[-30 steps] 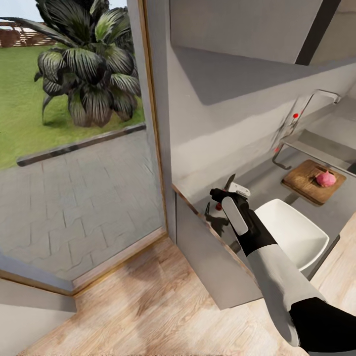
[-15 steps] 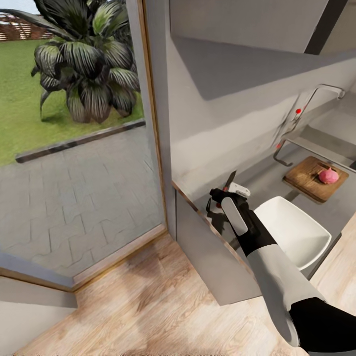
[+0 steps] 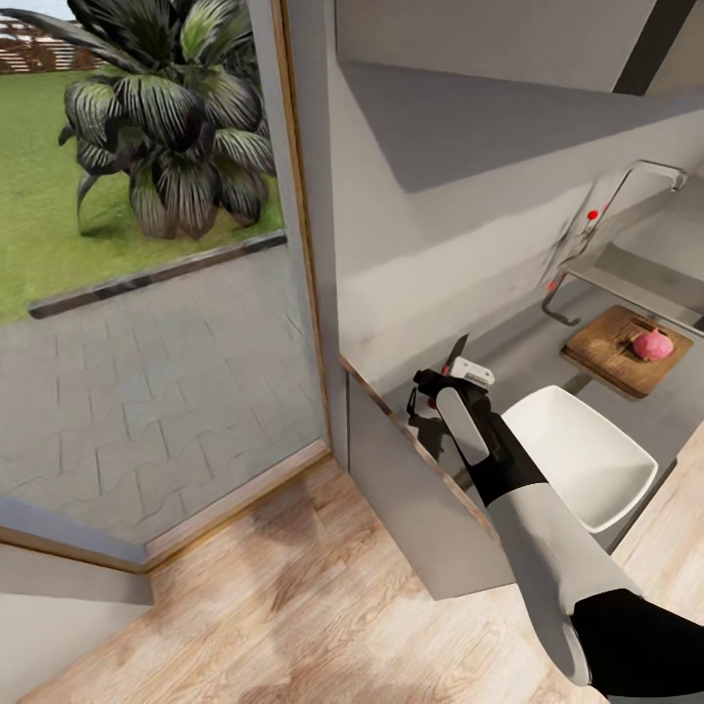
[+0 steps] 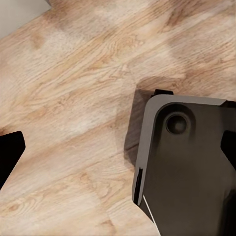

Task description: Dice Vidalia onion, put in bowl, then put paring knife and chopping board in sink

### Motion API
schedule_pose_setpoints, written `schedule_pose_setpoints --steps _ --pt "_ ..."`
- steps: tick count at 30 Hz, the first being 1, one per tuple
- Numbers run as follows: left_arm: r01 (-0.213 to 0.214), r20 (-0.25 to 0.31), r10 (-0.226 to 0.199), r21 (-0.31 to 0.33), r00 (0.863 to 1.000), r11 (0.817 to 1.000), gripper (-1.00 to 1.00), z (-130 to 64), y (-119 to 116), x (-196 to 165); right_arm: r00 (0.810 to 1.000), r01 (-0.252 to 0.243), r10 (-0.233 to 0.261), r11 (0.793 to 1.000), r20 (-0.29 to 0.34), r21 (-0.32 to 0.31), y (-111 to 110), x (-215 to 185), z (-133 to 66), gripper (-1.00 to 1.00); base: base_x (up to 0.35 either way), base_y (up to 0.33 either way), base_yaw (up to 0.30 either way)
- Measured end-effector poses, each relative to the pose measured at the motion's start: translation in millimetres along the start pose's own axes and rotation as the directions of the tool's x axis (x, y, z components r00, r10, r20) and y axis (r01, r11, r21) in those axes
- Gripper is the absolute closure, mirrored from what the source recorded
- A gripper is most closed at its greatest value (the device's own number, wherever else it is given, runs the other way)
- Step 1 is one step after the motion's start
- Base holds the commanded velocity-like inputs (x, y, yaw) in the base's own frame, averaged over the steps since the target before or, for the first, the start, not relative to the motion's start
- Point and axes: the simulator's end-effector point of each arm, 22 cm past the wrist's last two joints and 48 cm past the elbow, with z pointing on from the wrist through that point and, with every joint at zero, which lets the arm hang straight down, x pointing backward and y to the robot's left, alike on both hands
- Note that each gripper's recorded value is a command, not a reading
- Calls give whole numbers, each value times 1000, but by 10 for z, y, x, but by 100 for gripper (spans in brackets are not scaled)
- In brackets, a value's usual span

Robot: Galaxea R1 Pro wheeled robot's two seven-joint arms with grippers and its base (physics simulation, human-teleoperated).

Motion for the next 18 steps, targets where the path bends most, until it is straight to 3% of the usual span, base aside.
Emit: schedule_pose_setpoints --steps 6,7,18 --pt "0 0 0 0 1000 1000 -100 0 0 0 1000 0 0 1000 0 -1 2 1 0 -100 0 0 0" --pt "0 0 0 0 1000 1000 -100 0 -1 1 1000 0 0 1000 0 -1 2 1 0 100 0 0 0" --pt "0 0 0 0 1000 1000 -100 0 0 0 1000 -4 4 1000 -3 -3 15 9 -3 100 0 0 0"
